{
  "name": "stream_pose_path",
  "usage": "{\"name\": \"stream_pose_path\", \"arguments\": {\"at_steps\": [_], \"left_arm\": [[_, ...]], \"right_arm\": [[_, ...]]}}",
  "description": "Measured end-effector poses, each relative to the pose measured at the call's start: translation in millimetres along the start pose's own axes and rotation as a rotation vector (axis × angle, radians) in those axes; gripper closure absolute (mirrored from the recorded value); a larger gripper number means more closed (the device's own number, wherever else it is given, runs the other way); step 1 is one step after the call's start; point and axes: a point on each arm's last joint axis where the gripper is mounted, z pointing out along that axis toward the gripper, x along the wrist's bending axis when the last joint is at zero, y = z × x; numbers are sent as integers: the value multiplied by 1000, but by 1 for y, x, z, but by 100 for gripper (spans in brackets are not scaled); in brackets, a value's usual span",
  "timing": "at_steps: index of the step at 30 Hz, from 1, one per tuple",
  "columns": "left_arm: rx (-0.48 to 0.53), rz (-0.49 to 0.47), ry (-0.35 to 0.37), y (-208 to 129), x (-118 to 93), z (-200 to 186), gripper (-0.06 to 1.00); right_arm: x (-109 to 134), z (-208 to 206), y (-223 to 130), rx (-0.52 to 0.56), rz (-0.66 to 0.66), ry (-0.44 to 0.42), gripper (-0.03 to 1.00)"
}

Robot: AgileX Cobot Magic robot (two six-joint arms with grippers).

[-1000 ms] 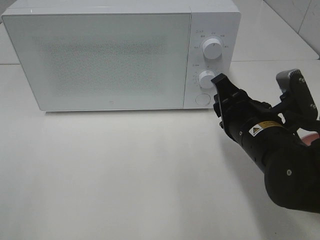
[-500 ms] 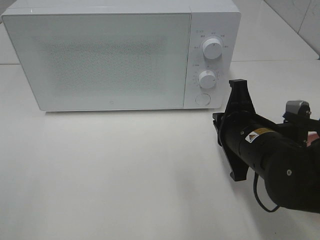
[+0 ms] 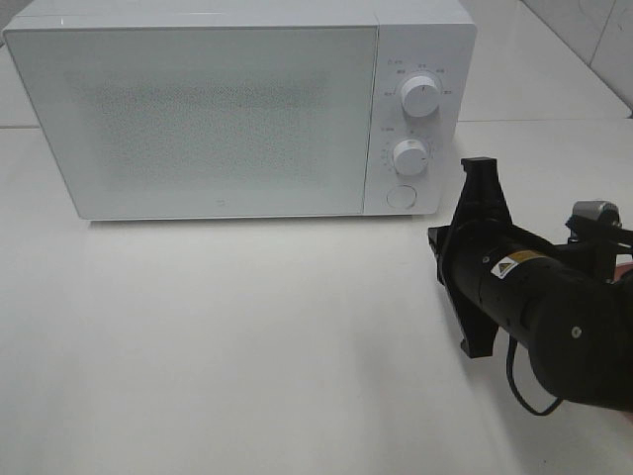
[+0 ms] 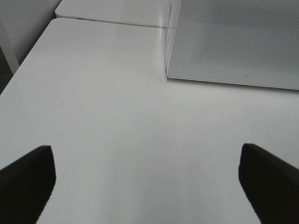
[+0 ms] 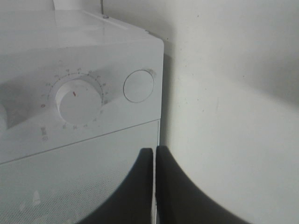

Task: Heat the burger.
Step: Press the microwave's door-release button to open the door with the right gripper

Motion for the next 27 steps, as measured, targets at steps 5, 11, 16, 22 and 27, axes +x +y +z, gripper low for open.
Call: {"name": "stream_pose_path", "arguments": {"at_steps": [5,11,16,22,27], "left_arm": [[0,0,0,0,0,0,-5],[0,0,0,0,0,0,-5],[0,0,0,0,0,0,-5],[0,0,0,0,0,0,-5],[0,0,0,0,0,0,-5]], "right_arm": [[4,13,4,3,-14,-13,95],[3,32,-3,13,-3,-29,95],[6,49,-6,7,2,-29,95],[13,67,-1,-21,29,-23,95],[15,82,0,-26,29,-25,95]]}}
